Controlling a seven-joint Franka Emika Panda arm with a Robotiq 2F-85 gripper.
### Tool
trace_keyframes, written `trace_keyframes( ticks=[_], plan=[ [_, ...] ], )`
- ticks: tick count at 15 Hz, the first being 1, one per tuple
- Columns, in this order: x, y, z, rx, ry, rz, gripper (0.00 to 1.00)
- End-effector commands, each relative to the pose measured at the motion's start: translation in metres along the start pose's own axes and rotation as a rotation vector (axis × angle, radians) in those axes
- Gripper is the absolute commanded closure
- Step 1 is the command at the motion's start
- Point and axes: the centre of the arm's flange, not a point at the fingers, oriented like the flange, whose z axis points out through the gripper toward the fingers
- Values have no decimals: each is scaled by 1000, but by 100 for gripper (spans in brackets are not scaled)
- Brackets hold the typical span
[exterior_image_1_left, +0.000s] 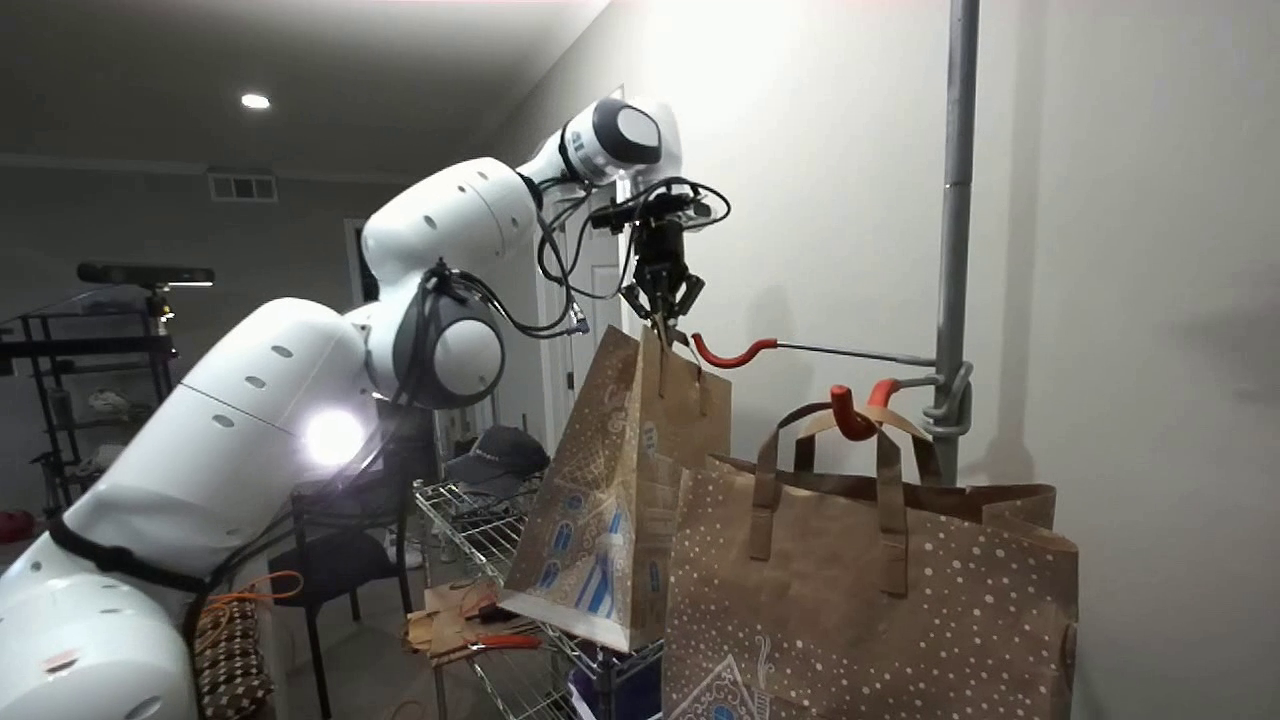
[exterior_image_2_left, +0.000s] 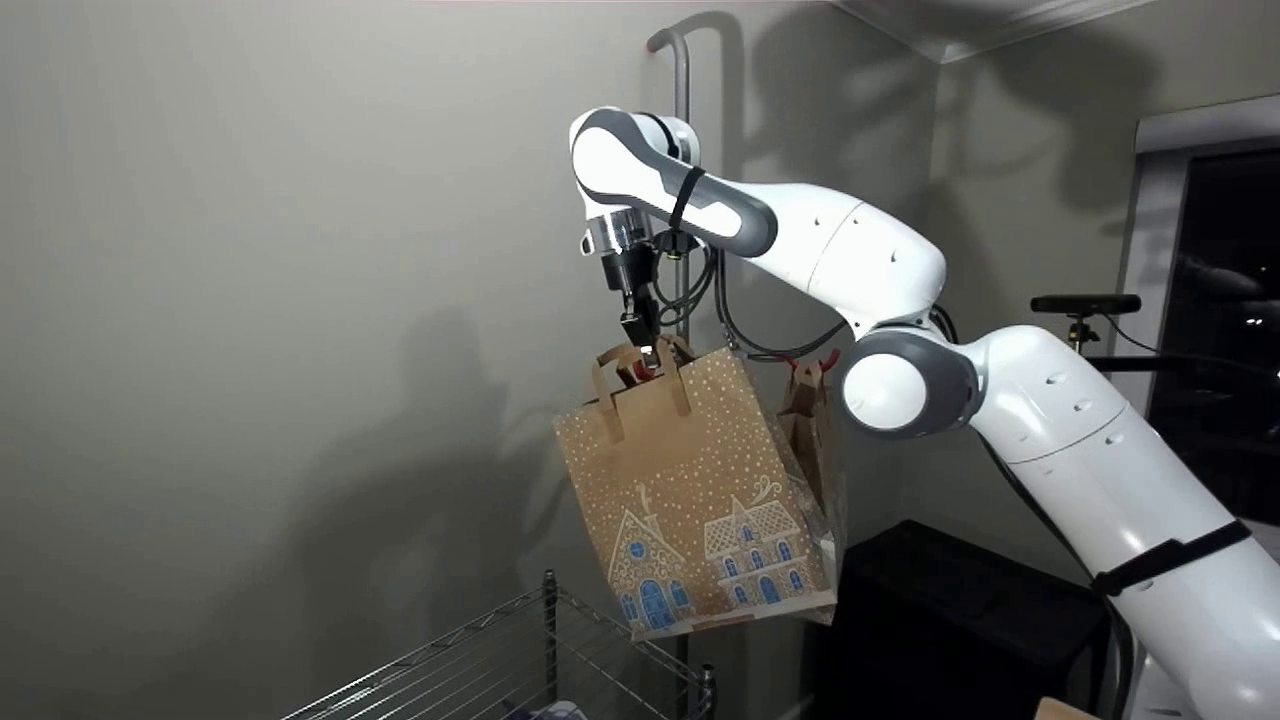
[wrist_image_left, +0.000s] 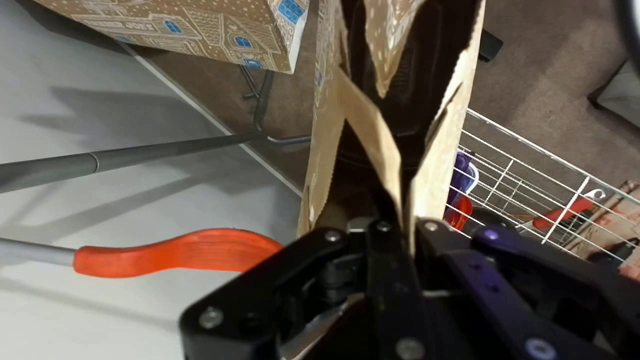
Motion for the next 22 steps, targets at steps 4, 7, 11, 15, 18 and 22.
trace_keyframes(
  ticks=[4,7,11,15,18,22],
  plan=[
    [-14,35,20,52,36,-48,100],
    [-23,25,6,29,54,-79,100],
    [-33,19,-16,7,103,-46,100],
    [-35,19,-20,0,107,-28,100],
    [-29,22,-14,10,93,-12,100],
    [-24,44,-3,25,79,135,99]
  ],
)
